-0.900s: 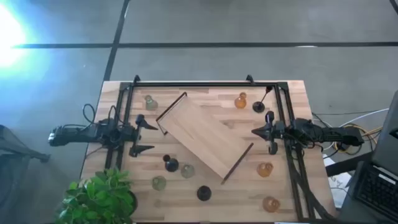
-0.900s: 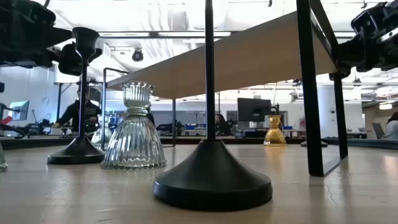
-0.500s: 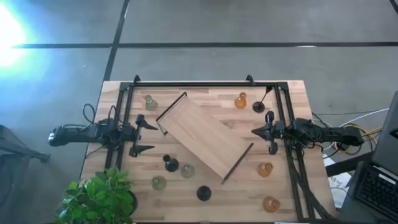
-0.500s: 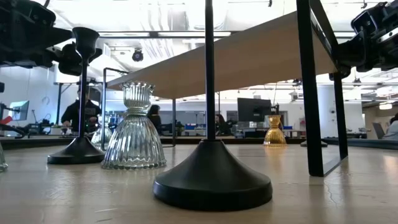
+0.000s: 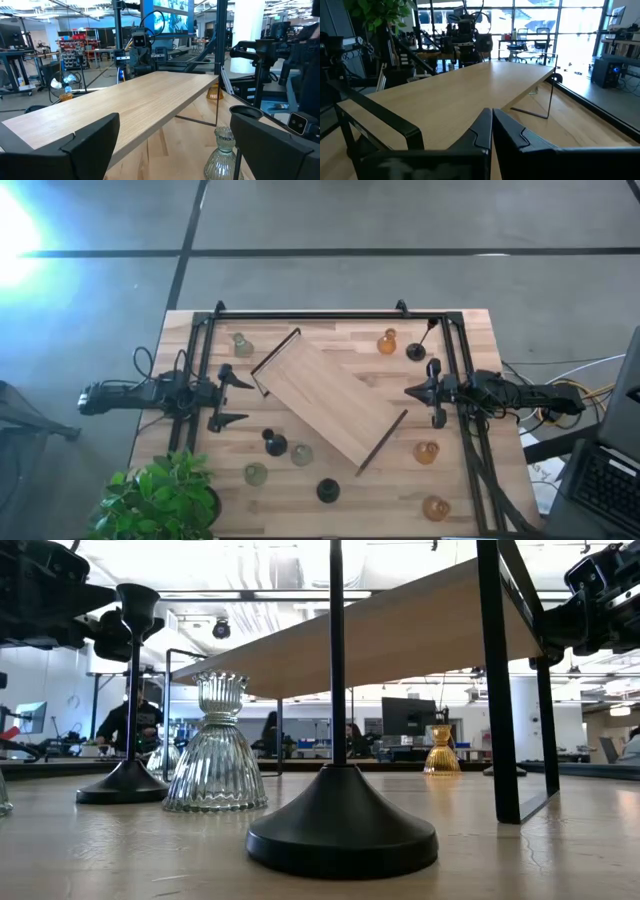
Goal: Pick & Place candle stick holders
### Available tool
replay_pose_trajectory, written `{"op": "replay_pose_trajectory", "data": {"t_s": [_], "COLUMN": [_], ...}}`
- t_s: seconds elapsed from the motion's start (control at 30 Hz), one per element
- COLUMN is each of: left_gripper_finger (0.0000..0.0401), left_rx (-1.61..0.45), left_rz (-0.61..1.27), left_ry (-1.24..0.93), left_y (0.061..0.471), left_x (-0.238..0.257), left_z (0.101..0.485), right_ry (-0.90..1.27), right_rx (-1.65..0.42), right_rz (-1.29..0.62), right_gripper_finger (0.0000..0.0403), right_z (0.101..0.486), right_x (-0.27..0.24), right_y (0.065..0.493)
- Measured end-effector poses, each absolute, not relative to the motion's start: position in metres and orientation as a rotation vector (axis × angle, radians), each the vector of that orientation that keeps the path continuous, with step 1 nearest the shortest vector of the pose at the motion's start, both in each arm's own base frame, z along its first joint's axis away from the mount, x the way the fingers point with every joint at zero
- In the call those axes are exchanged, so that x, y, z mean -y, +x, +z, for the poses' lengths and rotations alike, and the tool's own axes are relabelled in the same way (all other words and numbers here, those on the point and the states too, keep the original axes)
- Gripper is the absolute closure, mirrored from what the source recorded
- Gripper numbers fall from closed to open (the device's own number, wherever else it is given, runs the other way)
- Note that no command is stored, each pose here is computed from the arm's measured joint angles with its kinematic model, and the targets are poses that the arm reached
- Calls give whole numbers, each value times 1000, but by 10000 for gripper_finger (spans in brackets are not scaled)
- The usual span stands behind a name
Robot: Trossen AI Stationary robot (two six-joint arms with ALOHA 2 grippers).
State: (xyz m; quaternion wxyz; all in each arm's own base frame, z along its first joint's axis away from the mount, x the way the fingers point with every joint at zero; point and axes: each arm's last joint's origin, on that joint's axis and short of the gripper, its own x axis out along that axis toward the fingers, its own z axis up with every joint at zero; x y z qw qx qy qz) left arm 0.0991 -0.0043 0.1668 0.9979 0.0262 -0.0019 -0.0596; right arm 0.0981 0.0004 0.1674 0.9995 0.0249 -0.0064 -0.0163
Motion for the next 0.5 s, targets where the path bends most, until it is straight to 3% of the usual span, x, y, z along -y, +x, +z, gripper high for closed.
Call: {"op": "replay_pose_trajectory", "data": {"t_s": [0.37, 0.5], "left_gripper_finger": [18, 18], "left_rx": [4, 4], "left_rz": [-120, -119], "left_ry": [52, 52], "left_y": [99, 99], "left_x": [4, 4], "left_z": [167, 167], "right_ry": [51, 97], "right_rx": [45, 287], "right_rz": [-33, -23], "right_gripper_finger": [394, 394], "right_z": [170, 193], "right_x": [0, 0], "right_y": [98, 94]}}
